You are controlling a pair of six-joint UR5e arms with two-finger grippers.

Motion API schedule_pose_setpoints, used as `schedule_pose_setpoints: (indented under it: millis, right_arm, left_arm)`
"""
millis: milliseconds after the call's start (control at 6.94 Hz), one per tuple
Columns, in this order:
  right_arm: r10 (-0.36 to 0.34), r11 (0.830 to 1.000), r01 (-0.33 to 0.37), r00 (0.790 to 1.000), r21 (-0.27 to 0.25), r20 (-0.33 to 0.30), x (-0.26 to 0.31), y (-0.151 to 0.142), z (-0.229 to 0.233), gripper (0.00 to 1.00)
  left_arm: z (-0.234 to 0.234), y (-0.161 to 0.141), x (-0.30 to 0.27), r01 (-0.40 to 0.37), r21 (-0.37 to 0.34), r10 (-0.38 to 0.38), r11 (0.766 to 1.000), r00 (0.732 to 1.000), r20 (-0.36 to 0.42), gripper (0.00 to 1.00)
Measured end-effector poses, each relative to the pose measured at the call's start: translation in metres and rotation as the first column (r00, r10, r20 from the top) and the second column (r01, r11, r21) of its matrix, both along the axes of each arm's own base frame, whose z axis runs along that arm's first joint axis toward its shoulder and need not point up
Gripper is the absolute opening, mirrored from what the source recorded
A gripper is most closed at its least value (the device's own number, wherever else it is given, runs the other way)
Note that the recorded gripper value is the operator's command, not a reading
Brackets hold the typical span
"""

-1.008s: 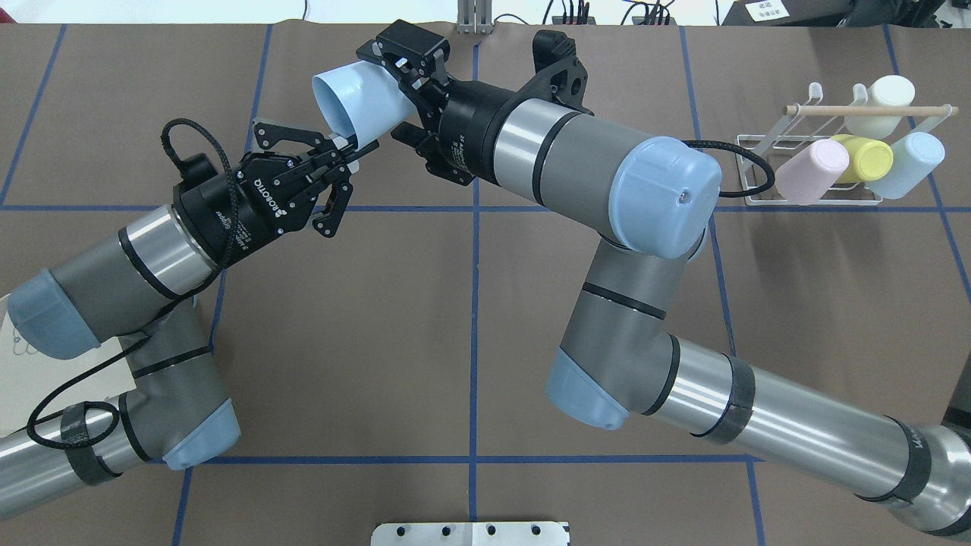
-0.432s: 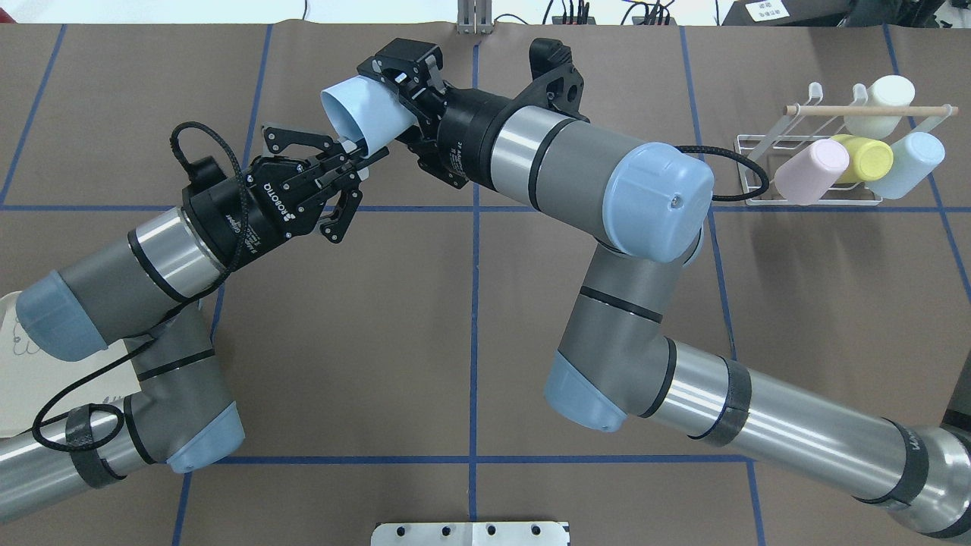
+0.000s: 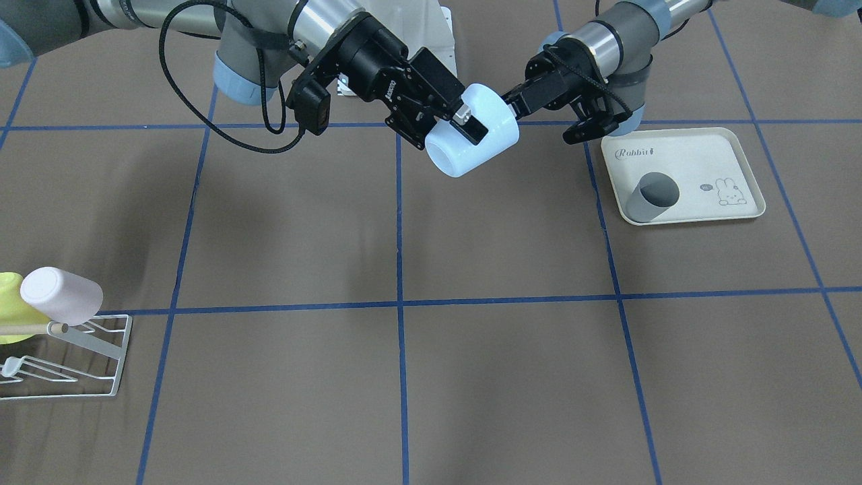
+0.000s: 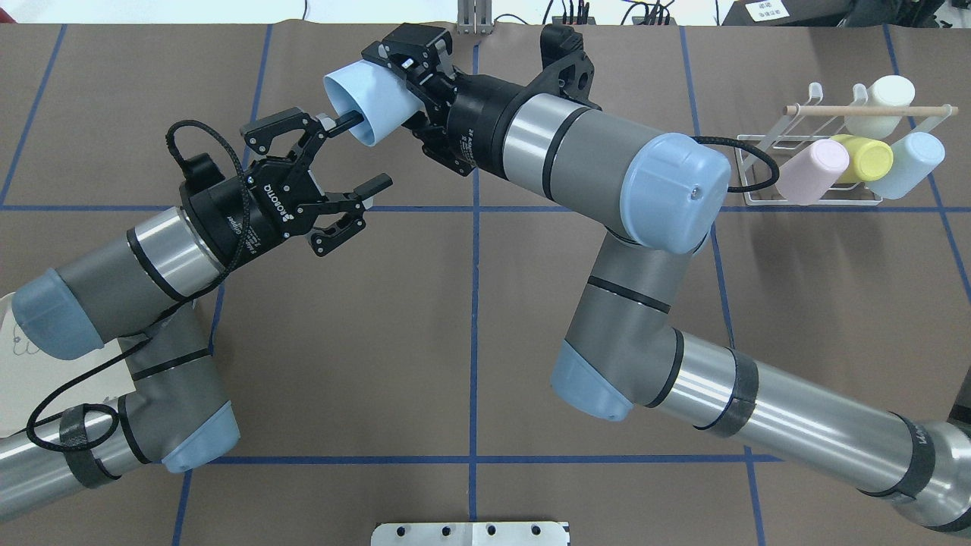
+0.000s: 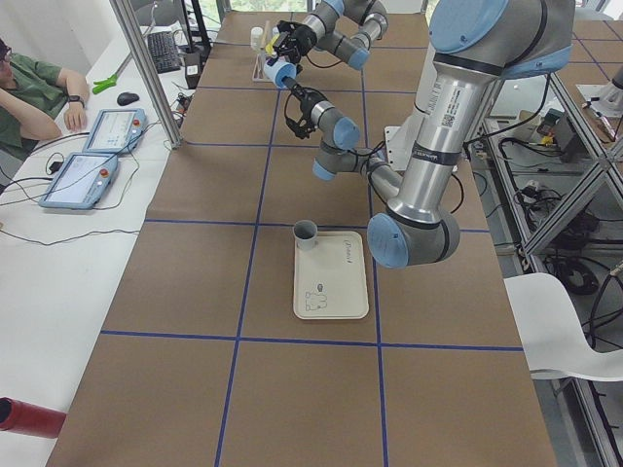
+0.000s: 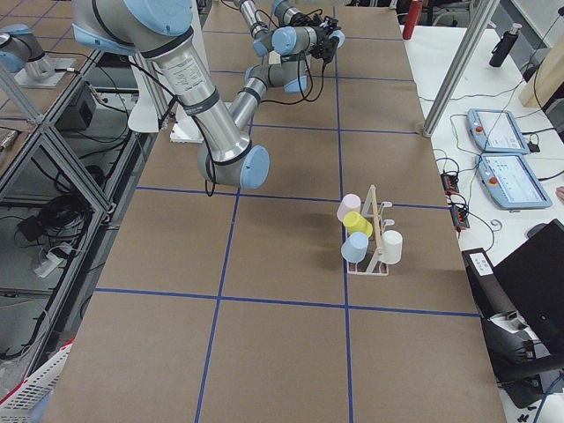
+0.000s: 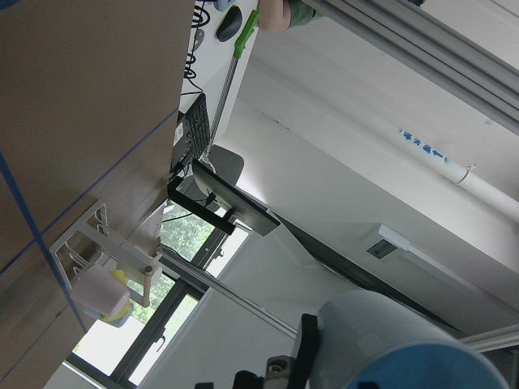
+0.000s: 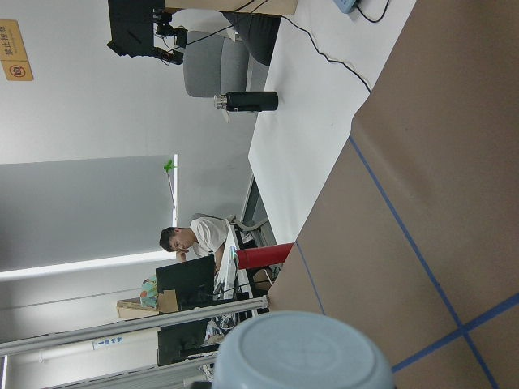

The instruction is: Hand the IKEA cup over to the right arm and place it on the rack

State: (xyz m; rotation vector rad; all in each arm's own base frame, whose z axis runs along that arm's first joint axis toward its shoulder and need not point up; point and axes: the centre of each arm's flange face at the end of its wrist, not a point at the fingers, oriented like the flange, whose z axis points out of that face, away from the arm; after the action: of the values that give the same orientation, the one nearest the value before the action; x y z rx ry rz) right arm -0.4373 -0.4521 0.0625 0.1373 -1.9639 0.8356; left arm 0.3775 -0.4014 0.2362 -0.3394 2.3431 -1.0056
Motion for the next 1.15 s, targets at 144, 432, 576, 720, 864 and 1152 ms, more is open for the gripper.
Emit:
schedule_pose_setpoints:
  millis: [144,432,576,720,864,1152]
  right_arm:
    - [0.022,1.0,-0.022,1.0,0.001,-0.003,0.01,-0.01,0.007,0.0]
    - [0.093,0.996,-0.092,0.992,0.018,-0.083,0.032,-0.033,0.039,0.0]
    - [0.15,0.988,-0.143,0.975,0.056,-0.166,0.046,-0.049,0.061,0.0]
    - [0.212,0.976,-0.193,0.942,0.098,-0.259,0.064,-0.066,0.084,0.0]
    - [0.273,0.961,-0.236,0.89,0.143,-0.365,0.082,-0.081,0.107,0.0]
    - [0.388,0.922,-0.312,0.714,0.23,-0.583,0.102,-0.106,0.143,0.0]
  left_arm:
    - [0.0,0.0,-0.001,0.0,0.002,0.0,1.0,1.0,0.0,1.0]
    - [0.0,0.0,-0.002,0.002,0.003,-0.002,1.0,1.0,0.001,1.0]
    - [0.001,-0.003,-0.003,0.012,0.011,-0.012,1.0,1.0,0.02,1.0]
    - [0.002,-0.007,-0.004,0.051,0.049,-0.056,0.997,0.994,0.094,1.0]
    - [0.004,-0.009,-0.006,0.102,0.108,-0.124,0.989,0.968,0.217,1.0]
    - [-0.008,0.0,-0.02,0.132,0.208,-0.218,0.969,0.852,0.475,1.0]
